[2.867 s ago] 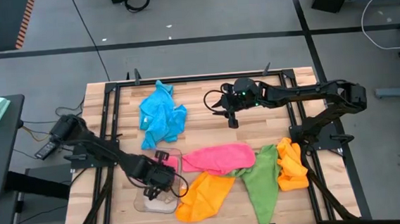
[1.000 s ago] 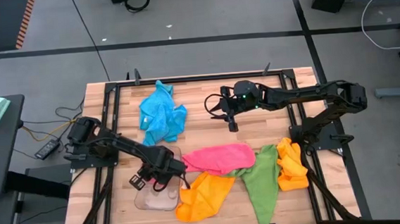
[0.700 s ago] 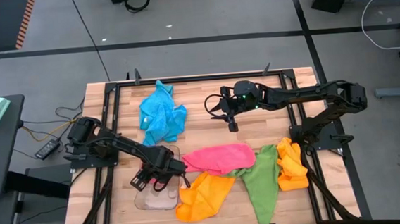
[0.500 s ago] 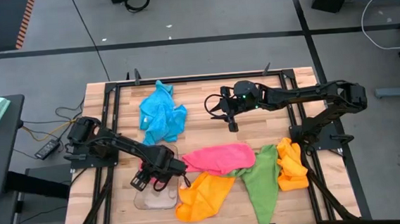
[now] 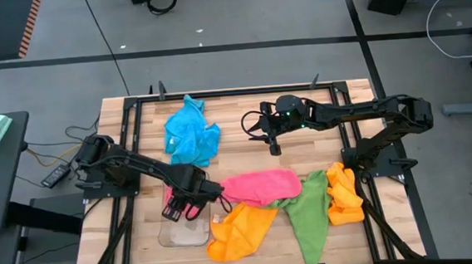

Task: Fold microfiber towels
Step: Put the top pink microfiber cloth into the transparent bin

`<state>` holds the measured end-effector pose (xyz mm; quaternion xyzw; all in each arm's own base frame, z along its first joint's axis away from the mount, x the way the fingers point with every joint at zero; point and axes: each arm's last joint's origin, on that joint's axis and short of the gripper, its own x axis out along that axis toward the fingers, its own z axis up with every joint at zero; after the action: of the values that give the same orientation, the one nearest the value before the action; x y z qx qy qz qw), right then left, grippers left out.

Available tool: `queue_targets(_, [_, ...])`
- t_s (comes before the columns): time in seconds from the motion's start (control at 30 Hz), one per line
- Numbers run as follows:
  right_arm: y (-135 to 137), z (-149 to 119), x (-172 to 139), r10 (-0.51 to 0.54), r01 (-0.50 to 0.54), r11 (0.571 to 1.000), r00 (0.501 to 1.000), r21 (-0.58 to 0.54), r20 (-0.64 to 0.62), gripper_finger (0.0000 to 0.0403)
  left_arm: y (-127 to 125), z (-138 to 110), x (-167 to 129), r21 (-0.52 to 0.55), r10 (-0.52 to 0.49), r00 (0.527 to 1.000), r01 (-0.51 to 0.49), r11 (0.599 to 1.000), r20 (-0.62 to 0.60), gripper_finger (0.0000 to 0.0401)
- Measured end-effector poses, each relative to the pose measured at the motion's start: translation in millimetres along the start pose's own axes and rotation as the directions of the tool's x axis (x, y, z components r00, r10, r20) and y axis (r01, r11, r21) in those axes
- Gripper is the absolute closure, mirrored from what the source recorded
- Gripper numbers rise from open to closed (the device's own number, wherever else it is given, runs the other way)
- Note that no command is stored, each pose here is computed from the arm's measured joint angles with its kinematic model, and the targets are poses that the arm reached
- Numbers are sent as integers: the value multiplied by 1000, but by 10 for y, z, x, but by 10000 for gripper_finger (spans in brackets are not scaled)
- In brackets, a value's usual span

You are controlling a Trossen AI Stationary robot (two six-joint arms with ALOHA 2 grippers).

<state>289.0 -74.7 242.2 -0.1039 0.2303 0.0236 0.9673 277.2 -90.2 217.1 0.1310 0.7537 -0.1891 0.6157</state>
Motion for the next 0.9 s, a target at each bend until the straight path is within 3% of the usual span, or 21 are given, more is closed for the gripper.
queue_targets(0.33, [-1,2,0,-1,1,1000,1000,-1,2,265,55,-46,17,-114,-35,998,28,993,-57,253])
queue_targets(0.47, [-5,11,0,-5,5,1000,1000,-3,12,265,56,-38,94,-168,-75,988,52,984,-137,253])
queue_targets(0.9, [-2,0,-1,-1,1,1000,1000,0,0,265,87,154,406,-144,-98,952,58,988,-288,263])
